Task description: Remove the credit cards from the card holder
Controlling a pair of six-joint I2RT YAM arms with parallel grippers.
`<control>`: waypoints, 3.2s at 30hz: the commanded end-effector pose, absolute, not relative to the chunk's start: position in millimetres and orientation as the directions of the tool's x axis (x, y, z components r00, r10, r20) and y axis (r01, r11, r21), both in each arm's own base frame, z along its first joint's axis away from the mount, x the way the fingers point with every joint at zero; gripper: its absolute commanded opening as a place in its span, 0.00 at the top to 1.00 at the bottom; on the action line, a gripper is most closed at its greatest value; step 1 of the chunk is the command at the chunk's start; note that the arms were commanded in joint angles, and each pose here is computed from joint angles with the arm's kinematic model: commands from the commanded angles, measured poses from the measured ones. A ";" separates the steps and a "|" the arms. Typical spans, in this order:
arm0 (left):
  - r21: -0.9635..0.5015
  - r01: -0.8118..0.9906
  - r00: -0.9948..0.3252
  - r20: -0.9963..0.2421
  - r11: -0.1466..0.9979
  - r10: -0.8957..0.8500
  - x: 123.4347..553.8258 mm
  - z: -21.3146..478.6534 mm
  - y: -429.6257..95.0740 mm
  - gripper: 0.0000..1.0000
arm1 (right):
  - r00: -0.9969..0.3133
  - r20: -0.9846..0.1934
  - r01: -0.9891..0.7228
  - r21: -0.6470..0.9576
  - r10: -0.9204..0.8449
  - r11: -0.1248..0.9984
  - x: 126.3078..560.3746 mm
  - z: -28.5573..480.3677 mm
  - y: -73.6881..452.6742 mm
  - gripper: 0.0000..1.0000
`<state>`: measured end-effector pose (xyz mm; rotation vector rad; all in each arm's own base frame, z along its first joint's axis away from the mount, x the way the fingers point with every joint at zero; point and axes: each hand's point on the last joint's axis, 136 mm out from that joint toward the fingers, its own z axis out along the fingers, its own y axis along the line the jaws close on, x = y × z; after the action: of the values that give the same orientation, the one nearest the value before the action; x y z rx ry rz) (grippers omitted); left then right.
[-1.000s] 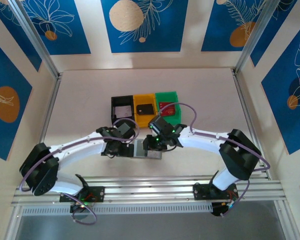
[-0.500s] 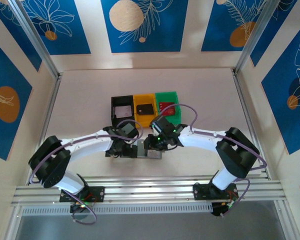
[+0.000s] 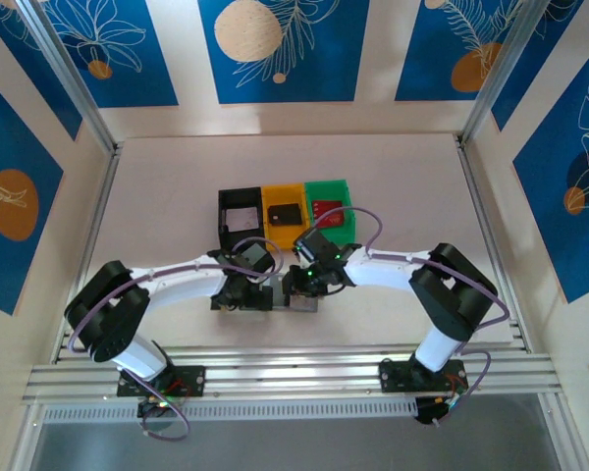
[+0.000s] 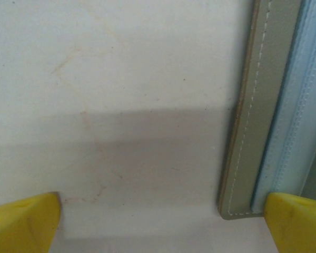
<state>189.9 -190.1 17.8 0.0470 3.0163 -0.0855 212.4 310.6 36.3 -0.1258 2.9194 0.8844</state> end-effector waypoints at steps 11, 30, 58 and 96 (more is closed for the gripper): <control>-0.038 -0.004 -0.999 -0.052 0.999 -0.006 170.0 -11.1 -176.1 0.00 | -0.990 -0.130 -0.115 0.567 -0.050 0.816 222.5 37.2 314.7 0.73; -0.047 -0.006 -0.999 -0.048 0.999 -0.008 168.0 -13.8 -177.2 0.00 | -0.992 -0.122 -0.097 0.558 -0.034 0.824 218.8 28.0 308.0 0.75; -0.051 -0.008 -0.999 -0.043 0.999 -0.010 167.8 -15.8 -178.8 0.00 | -0.990 -0.122 -0.127 0.617 -0.065 0.777 207.6 26.8 321.6 0.89; -0.056 -0.008 -0.999 -0.036 0.998 -0.010 169.1 -16.7 -182.3 0.00 | -0.979 -0.185 -0.193 0.694 -0.087 0.693 200.1 47.5 325.1 0.83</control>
<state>188.9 -189.7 12.5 0.0242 2.9977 -0.1214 205.3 319.0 34.8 -0.1814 2.8012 1.0882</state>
